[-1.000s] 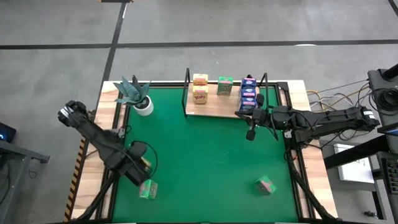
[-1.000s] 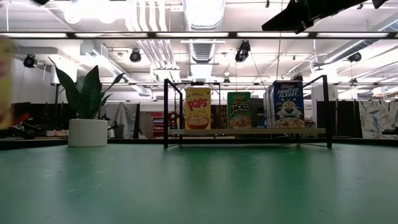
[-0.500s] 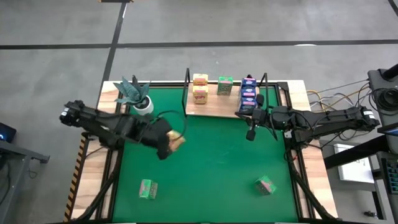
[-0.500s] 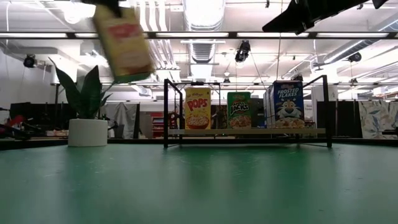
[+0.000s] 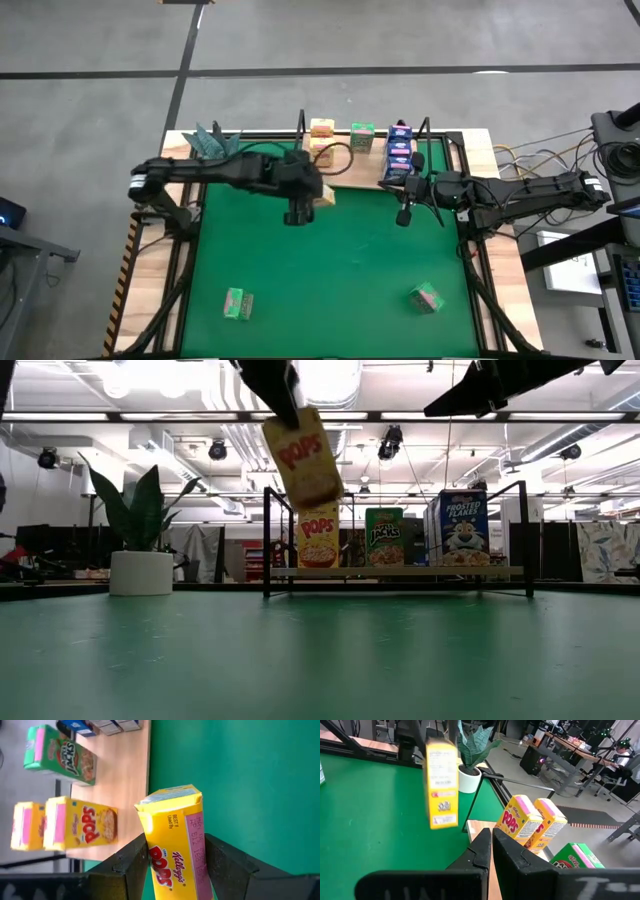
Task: Stack cereal on shelf
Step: Put the yellow cereal box on the shelf
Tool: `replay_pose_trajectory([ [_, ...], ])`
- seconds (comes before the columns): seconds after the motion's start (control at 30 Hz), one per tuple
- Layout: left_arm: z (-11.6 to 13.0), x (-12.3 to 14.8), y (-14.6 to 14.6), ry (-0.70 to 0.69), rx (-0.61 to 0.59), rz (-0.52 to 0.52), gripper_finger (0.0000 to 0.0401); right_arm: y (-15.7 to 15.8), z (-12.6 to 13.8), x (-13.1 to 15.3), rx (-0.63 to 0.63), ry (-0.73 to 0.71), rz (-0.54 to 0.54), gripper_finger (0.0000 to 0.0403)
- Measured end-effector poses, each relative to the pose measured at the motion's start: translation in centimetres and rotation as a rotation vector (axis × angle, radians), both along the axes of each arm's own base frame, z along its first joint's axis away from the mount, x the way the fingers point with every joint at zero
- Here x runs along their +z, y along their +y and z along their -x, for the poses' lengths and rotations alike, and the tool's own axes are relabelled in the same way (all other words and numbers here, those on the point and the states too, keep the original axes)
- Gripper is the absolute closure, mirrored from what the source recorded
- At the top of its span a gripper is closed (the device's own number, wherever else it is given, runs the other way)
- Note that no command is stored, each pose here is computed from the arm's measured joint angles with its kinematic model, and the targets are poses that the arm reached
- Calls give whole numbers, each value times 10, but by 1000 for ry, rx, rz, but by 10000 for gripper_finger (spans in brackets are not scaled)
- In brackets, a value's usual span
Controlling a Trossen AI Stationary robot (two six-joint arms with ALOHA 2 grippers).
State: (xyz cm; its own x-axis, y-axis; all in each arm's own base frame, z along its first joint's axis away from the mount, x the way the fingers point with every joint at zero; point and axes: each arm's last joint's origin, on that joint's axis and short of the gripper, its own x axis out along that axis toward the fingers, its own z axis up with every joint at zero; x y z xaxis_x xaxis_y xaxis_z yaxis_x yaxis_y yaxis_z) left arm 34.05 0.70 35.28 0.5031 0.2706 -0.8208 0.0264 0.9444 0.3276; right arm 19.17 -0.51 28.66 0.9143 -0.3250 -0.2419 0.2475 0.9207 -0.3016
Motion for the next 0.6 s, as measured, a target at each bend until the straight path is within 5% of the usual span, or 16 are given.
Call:
replay_pose_trajectory([
  [0.6,-12,-12,21,82,-130,-14,237,0,0,-6,-18,-6,-67,394],
])
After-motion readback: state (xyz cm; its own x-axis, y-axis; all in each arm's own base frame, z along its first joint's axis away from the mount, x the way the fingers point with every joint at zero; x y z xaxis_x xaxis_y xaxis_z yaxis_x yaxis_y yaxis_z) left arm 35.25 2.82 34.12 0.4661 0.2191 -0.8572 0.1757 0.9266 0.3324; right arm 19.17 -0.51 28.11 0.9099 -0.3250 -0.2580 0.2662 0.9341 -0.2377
